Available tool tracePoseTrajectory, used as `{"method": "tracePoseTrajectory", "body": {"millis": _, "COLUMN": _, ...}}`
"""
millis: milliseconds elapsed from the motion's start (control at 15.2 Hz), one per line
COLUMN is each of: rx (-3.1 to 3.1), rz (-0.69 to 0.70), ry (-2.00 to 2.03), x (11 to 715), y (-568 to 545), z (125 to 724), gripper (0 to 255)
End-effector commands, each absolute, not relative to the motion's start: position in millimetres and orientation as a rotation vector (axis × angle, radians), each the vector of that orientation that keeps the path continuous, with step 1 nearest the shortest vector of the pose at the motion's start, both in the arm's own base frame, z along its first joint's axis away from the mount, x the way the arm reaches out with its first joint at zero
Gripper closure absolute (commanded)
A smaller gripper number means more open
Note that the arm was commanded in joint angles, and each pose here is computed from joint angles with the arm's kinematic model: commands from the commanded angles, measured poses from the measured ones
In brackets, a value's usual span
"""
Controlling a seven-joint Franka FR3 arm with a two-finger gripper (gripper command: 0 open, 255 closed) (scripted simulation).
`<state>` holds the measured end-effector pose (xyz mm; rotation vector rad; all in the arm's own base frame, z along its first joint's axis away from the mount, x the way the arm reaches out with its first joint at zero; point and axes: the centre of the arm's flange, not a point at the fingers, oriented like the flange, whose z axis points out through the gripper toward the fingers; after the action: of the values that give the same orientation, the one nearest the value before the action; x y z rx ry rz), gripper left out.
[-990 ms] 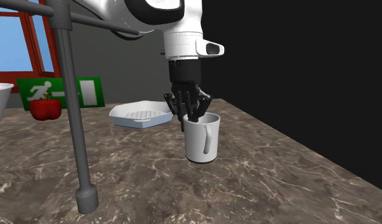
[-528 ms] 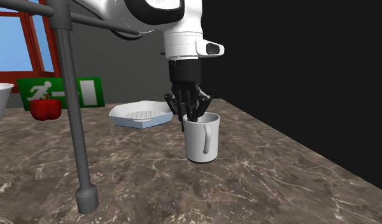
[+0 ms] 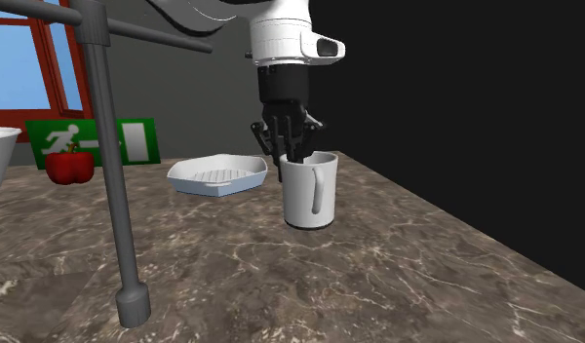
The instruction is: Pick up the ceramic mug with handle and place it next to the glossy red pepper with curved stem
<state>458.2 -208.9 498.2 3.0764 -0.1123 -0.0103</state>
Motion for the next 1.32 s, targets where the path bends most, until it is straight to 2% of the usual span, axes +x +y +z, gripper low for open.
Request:
{"method": "tracePoseTrajectory", "body": {"millis": 0, "rx": 3.076, "rz": -0.011, "ry": -0.112, "x": 457.3, "y": -208.9, "z": 509.8, "gripper": 255}}
{"method": "tracePoseTrajectory", "body": {"millis": 1254, "rx": 3.076, "rz": -0.011, "ry": -0.112, "x": 457.3, "y": -208.9, "z": 610.1, "gripper": 255}}
